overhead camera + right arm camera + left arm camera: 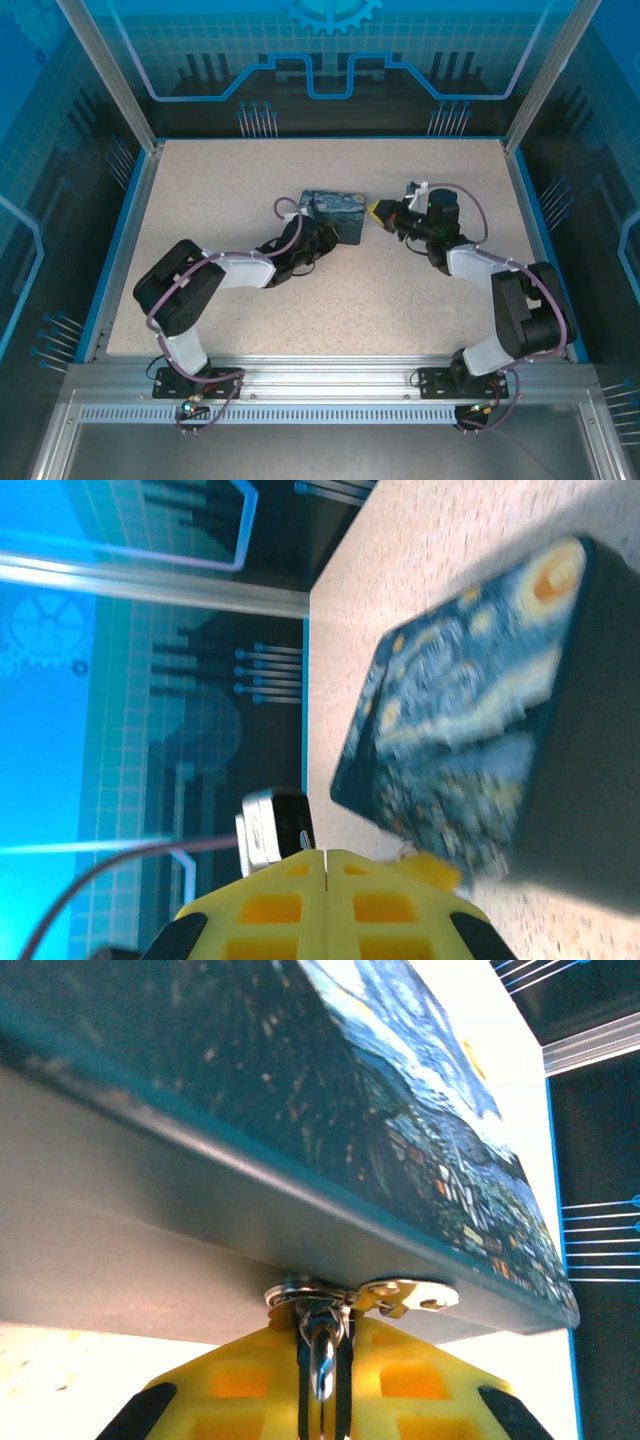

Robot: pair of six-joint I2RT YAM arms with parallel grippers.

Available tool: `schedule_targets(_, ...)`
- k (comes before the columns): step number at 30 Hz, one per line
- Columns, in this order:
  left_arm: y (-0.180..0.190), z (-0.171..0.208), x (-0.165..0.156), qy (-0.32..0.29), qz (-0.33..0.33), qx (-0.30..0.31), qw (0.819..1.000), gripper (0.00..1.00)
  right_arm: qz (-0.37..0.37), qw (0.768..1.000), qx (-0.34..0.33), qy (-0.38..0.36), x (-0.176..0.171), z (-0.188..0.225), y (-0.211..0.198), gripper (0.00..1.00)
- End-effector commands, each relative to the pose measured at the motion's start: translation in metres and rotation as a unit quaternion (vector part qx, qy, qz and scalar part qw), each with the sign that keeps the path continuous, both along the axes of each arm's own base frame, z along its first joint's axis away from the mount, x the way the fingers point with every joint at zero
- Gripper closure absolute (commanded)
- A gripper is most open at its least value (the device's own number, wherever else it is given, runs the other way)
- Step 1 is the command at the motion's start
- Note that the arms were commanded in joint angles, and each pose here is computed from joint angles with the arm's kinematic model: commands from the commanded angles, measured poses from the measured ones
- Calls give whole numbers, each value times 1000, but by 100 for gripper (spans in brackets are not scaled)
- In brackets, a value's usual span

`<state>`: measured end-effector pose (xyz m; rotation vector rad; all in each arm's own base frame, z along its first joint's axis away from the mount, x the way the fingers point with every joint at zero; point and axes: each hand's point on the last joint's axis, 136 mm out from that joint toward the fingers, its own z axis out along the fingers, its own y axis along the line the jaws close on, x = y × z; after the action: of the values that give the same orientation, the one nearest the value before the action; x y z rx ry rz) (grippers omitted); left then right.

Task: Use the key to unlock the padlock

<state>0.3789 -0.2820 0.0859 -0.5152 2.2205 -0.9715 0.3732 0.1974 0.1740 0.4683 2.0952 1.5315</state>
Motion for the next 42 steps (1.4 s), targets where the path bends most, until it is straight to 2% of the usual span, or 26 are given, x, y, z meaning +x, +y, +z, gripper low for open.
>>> schedule_targets(1,-1,31,0,-18,-9,-52,998,100,41,999,-12,21,-33,-16,16,100)
schedule_targets(5,-4,43,-3,-22,-21,-79,996,100,69,997,-16,31,-57,-26,32,100)
schedule_targets(11,-4,54,-5,-18,-19,-136,990,100,66,996,-17,56,-70,-45,36,100)
schedule_targets(18,-8,64,-5,4,-18,-208,978,100,48,997,-7,66,-66,-50,34,100)
schedule_targets(28,-16,58,-1,42,-6,-312,949,100,23,997,13,72,-58,-46,27,100)
schedule_targets(35,-17,52,-2,47,-8,-302,952,100,14,997,23,66,-54,-39,24,100)
schedule_targets(42,-21,46,-8,55,-33,-253,965,100,6,998,28,54,-43,-27,15,100)
